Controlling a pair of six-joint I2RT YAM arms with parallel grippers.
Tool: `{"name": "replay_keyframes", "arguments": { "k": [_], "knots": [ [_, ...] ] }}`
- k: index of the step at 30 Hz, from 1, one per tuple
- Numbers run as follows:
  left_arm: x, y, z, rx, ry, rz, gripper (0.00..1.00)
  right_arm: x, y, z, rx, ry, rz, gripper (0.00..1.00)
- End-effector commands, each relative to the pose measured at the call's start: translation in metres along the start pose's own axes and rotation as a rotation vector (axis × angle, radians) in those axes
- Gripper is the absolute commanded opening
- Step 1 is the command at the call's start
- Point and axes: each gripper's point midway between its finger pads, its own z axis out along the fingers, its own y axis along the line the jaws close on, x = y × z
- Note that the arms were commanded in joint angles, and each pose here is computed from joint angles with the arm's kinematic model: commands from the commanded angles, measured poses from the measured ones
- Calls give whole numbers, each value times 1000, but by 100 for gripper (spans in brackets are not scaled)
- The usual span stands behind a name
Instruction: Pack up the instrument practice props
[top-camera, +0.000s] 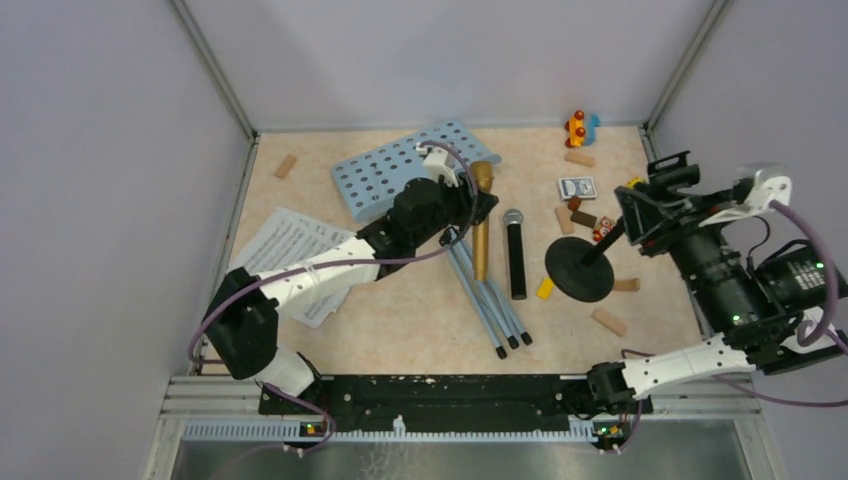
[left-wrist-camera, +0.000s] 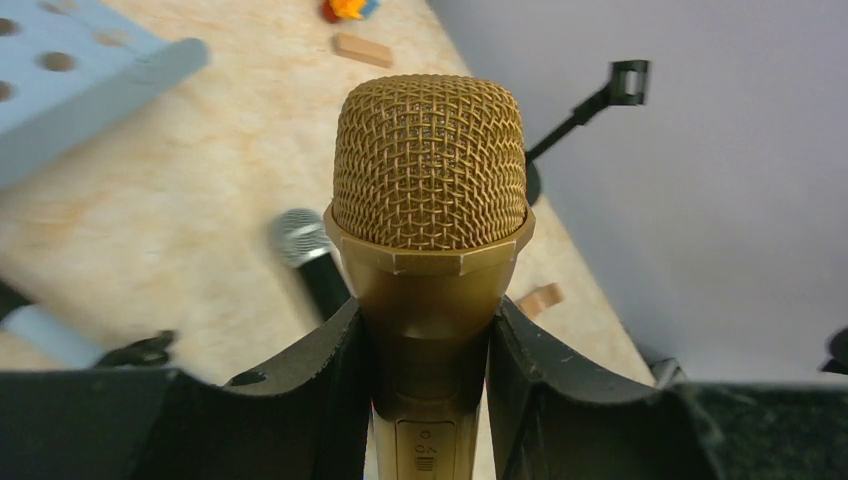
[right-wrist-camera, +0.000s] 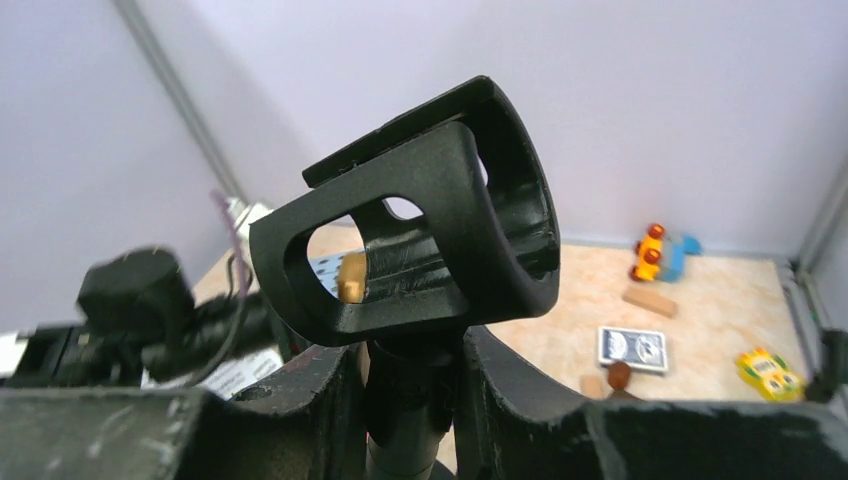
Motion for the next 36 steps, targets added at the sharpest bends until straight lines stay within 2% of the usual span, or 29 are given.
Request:
{"name": "replay_keyframes", "arguments": {
  "k": [1,5,9,13,20,26,32,34,36],
  "knots": [
    [1,-36,25,62,-132,-80,0,-18,-48,-5,108,8,70,0],
    [20,-34,53,-17,-139,-107,0,-5,-43,-6,106,23,-5,0],
    [47,-7,77,-190,-121,-114,0,8,-32,-6,94,35,-51,0],
    [63,18,94,-297,-129,-134,0,17,-16,-4,64,31,-90,0],
    [82,42,106,-366,-148,-134,0,34,2,-3,40,36,-149,0],
    [106,58,110,-393,-66,-68,0,43,3,-4,36,43,-136,0],
    [139,72,115,-402,24,-94,0,50,2,-5,39,47,-127,0],
    [150,74,118,-388,58,-108,7,53,3,-6,43,52,-125,0],
    [161,73,121,-361,97,-115,18,56,4,-6,44,58,-124,0]
  ]
}}
